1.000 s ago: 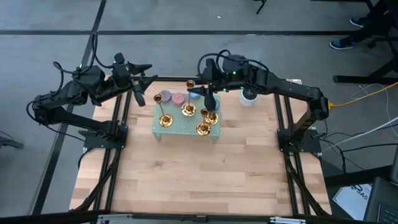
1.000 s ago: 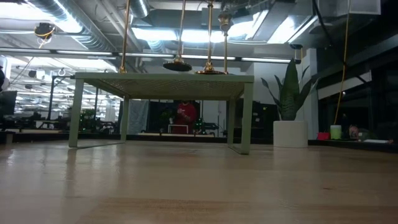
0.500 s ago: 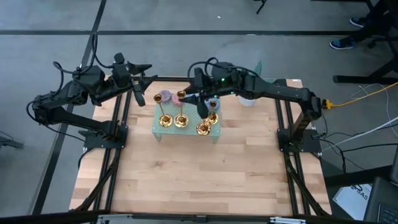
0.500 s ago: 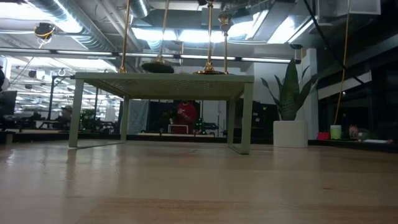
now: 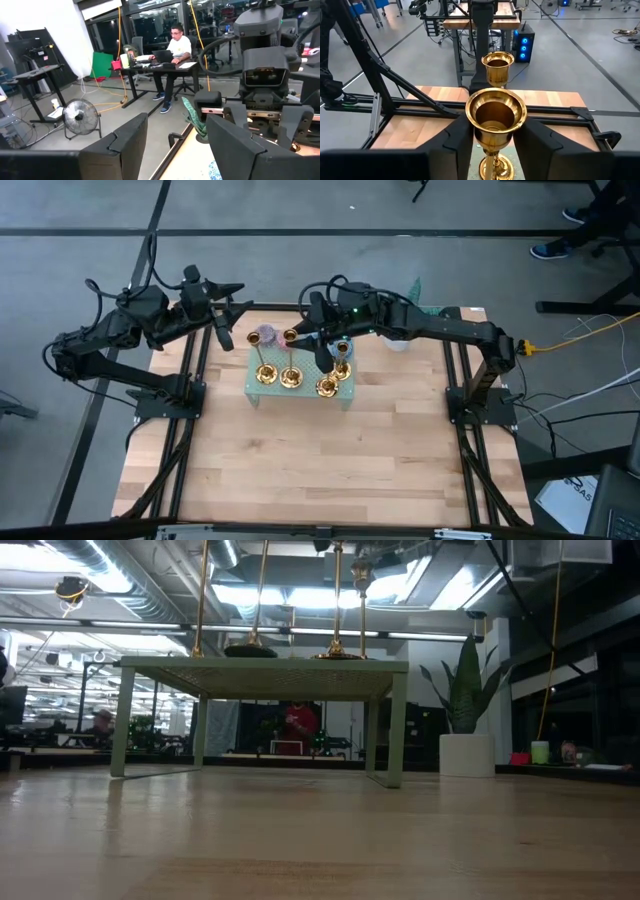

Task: Pick & Place candle stick holders
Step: Adjust the gold candle holders and light blue scented candle on the shelf

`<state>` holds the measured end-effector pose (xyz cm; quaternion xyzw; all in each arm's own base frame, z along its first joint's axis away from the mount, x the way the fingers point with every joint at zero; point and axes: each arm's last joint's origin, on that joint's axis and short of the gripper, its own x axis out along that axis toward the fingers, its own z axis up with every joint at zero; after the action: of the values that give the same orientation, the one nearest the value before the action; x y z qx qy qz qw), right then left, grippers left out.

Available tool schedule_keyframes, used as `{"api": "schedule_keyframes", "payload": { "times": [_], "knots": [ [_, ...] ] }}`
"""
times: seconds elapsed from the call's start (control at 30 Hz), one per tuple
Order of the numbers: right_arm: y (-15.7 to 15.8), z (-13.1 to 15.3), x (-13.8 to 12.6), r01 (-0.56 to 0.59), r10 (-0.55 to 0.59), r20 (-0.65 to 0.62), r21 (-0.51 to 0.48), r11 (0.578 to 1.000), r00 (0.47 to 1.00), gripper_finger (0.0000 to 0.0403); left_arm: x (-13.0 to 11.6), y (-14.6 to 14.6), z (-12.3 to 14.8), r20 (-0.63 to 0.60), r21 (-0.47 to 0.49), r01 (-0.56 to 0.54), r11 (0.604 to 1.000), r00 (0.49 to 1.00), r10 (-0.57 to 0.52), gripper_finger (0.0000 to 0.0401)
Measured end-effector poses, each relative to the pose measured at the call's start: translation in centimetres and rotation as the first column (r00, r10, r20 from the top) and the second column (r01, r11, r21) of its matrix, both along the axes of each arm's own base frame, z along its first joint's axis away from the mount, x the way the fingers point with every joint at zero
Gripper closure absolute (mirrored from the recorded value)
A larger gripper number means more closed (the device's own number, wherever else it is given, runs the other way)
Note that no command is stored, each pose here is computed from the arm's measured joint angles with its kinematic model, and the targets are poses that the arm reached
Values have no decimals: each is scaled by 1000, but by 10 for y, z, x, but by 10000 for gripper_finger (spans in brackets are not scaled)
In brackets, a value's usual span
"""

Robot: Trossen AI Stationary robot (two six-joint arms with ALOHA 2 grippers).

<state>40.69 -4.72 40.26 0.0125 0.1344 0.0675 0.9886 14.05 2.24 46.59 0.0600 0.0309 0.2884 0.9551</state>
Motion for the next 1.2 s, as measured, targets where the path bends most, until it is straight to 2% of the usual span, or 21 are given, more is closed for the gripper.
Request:
{"api": "schedule_keyframes", "payload": {
  "times": [0.87,1.03,1.2],
  "knots": [
    [0,-2,1,0,0,-4,-2,1000,1000,269,0,0,0,0,0,-1,1000,1000,1,201],
    [-1,-3,3,0,0,0,-4,1000,1000,250,0,0,0,0,0,-1,1000,1000,1,201],
    [-1,-3,3,0,0,2,-4,1000,1000,211,0,0,0,0,0,-1,1000,1000,1,201]
  ]
}}
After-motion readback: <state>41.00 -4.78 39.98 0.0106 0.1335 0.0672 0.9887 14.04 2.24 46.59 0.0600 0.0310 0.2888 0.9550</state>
